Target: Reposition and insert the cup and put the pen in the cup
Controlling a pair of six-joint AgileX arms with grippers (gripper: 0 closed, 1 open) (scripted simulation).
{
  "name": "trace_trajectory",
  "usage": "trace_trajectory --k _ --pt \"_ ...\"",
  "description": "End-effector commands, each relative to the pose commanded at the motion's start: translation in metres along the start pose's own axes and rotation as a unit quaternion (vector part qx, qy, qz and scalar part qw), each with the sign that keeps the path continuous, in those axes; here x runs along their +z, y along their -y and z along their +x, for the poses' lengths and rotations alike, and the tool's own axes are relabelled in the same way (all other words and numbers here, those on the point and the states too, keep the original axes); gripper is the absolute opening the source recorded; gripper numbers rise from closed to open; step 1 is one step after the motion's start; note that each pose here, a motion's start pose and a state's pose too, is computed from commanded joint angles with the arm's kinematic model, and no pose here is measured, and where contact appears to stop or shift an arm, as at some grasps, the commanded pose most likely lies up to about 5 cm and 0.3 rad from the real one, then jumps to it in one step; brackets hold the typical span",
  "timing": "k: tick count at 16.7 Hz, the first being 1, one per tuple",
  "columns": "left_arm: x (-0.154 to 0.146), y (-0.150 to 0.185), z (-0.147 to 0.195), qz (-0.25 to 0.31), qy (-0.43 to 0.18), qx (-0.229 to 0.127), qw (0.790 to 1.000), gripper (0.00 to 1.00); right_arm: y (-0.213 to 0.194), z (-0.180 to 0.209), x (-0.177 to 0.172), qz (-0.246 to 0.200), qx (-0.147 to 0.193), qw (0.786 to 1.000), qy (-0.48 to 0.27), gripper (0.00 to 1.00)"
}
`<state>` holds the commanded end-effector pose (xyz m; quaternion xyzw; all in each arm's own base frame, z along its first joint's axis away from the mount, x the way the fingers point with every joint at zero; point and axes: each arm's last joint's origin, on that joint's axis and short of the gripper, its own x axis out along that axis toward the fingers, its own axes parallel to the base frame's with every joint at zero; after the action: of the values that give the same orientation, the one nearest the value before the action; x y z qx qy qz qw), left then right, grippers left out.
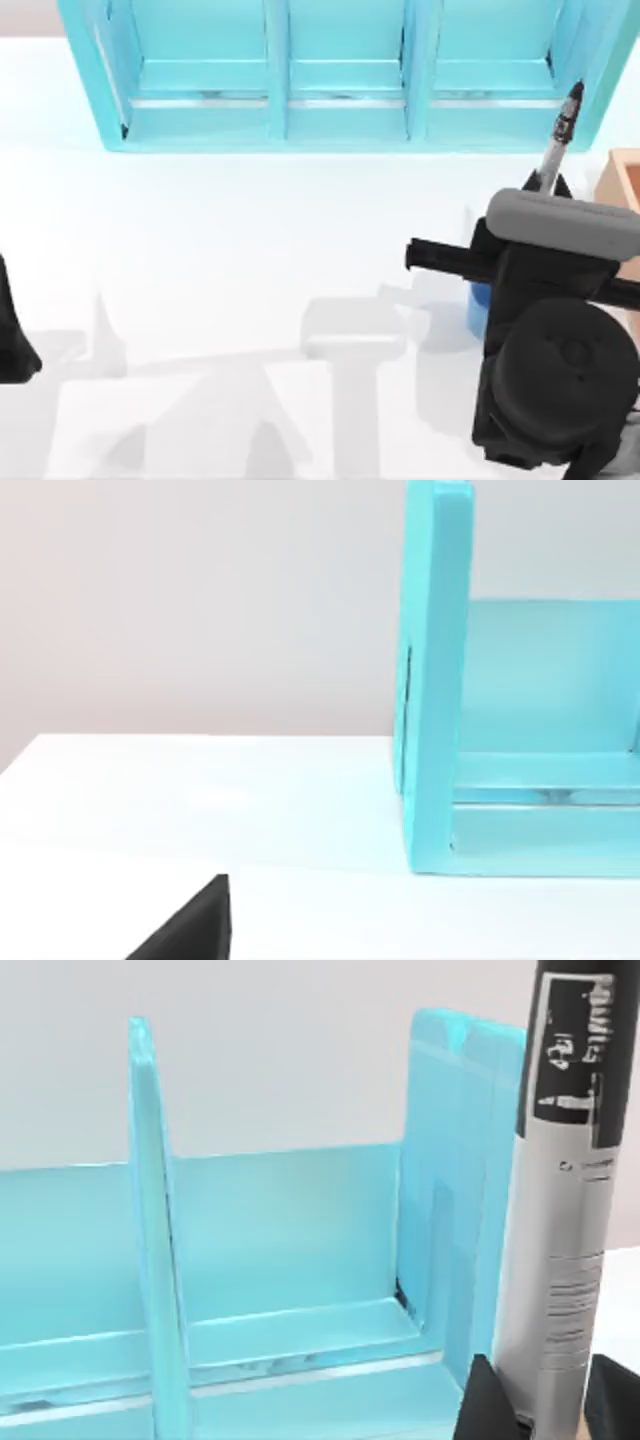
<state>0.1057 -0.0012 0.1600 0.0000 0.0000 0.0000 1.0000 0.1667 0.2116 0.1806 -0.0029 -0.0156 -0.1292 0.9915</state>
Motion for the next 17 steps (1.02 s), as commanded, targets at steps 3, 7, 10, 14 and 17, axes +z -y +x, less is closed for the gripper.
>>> trace_trajectory --k 3,7,10,14,17 --pt "0.0 0.0 0.0 0.0 0.0 0.0 1.0 1.0 0.0 0.0061 -0.0027 0.002 0.0 1.0 0.0 0.0" --pt "0.0 0.0 0.0 0.0 0.0 0.0 1.0 1.0 0.0 0.0061 -0.0027 0.002 0.0 1.0 0.0 0.15" --pt "0.0 0.0 0.0 0.0 0.0 0.0 1.0 1.0 0.0 0.0061 -0.0027 0.002 0.0 1.0 0.0 0.38" --pt "0.0 0.0 0.0 0.0 0.0 0.0 1.0 1.0 0.0 0.0061 -0.0027 0.002 0.0 1.0 0.0 0.68" --pt "0.0 0.0 0.0 0.0 0.0 0.0 1.0 1.0 0.0 0.0061 -0.0027 0.002 0.0 1.0 0.0 0.9"
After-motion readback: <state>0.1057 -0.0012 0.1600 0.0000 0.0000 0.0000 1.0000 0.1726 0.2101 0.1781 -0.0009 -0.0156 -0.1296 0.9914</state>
